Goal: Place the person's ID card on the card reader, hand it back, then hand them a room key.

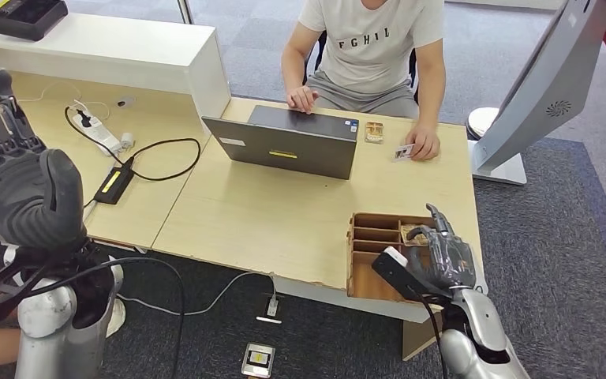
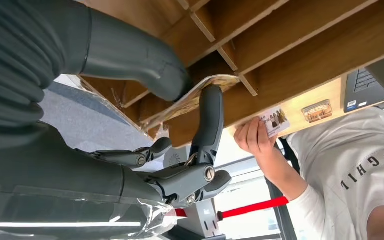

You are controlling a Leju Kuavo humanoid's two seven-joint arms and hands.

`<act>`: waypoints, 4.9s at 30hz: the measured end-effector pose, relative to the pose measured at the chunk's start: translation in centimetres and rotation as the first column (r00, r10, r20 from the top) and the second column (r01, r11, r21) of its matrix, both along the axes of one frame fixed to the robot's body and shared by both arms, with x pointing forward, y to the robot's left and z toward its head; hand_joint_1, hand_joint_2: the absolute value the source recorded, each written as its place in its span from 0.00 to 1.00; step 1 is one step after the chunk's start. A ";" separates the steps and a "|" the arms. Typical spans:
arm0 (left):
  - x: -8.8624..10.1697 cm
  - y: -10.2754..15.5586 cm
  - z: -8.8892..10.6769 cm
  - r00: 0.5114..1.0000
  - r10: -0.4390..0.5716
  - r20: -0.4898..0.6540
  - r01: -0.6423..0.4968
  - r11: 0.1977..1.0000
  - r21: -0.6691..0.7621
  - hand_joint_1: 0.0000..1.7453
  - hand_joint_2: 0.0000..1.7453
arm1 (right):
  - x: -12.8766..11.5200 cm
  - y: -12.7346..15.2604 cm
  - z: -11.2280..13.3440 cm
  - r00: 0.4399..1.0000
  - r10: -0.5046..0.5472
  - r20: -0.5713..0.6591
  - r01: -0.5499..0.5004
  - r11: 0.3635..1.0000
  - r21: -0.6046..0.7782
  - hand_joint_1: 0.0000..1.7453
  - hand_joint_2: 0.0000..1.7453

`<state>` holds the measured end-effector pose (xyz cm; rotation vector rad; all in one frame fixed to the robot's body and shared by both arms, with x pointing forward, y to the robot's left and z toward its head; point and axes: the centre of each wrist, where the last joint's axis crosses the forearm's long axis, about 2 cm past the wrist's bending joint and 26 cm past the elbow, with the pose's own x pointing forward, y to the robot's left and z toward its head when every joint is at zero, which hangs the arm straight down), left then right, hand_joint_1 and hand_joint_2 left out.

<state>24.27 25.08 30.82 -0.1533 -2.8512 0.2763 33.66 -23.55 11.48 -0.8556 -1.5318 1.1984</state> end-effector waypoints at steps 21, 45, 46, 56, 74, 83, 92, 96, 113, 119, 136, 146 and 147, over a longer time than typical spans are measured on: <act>-0.2 0.0 -0.3 1.000 0.017 -0.014 -0.017 1.000 -0.007 0.00 1.00 | 0.4 0.6 0.1 1.000 0.009 -0.004 -0.009 1.000 -0.010 1.00 1.00; -0.2 -0.1 -0.4 1.000 -0.005 0.004 0.005 1.000 0.001 0.00 1.00 | 2.0 -1.9 8.2 0.950 -0.087 0.301 0.081 0.996 0.034 1.00 1.00; -0.1 -0.2 -0.4 1.000 -0.010 0.006 0.010 1.000 -0.001 0.00 1.00 | 2.3 -1.9 8.8 0.946 -0.083 0.313 0.076 0.997 0.033 1.00 1.00; 0.6 -0.6 -0.2 0.998 -0.059 0.033 0.060 0.998 -0.027 0.00 1.00 | 6.9 -0.9 14.4 0.926 -0.032 0.375 0.027 0.999 0.018 1.00 1.00; 1.8 -1.1 -0.1 0.996 -0.084 0.040 0.085 0.996 -0.038 0.00 1.00 | 12.5 3.6 14.1 0.985 -0.007 0.172 0.030 0.990 -0.136 1.00 1.00; 1.9 -1.1 -0.2 0.996 -0.079 0.029 0.080 0.996 -0.047 0.00 1.00 | 12.9 4.6 13.2 0.995 -0.005 0.103 0.026 0.977 -0.210 1.00 1.00; 1.9 -0.9 -0.3 0.998 -0.062 0.020 0.063 0.997 -0.053 0.00 1.00 | 13.0 5.0 12.6 0.998 -0.006 0.068 0.022 0.970 -0.243 1.00 1.00; 1.9 -0.8 -0.4 0.998 -0.056 0.014 0.056 0.997 -0.053 0.00 1.00 | 13.0 5.1 12.5 0.998 -0.007 0.061 0.022 0.967 -0.252 1.00 1.00; 1.7 -0.5 -1.0 0.999 -0.044 -0.011 0.044 0.998 -0.043 0.00 1.00 | 13.1 4.6 11.7 0.999 -0.024 0.030 0.031 0.959 -0.282 0.72 1.00; 1.7 -0.5 -1.1 0.999 -0.038 -0.018 0.037 0.998 -0.046 0.00 1.00 | 13.1 4.2 11.4 0.998 -0.052 0.020 0.056 0.956 -0.287 0.00 1.00; 0.8 -0.2 -2.2 0.997 -0.004 -0.072 0.001 0.999 -0.035 0.00 1.00 | 11.3 1.1 11.4 0.972 -0.052 0.231 0.082 0.989 -0.123 0.00 1.00; -0.3 0.0 -2.8 0.992 0.060 -0.109 -0.060 0.998 0.004 0.00 1.00 | 0.7 1.3 9.1 0.844 -0.086 0.529 -0.003 0.986 0.164 0.00 1.00; -0.4 0.0 -2.8 0.991 0.071 -0.112 -0.071 0.997 0.004 0.00 1.00 | -0.5 1.4 9.2 0.825 -0.099 0.556 -0.017 0.980 0.200 0.00 1.00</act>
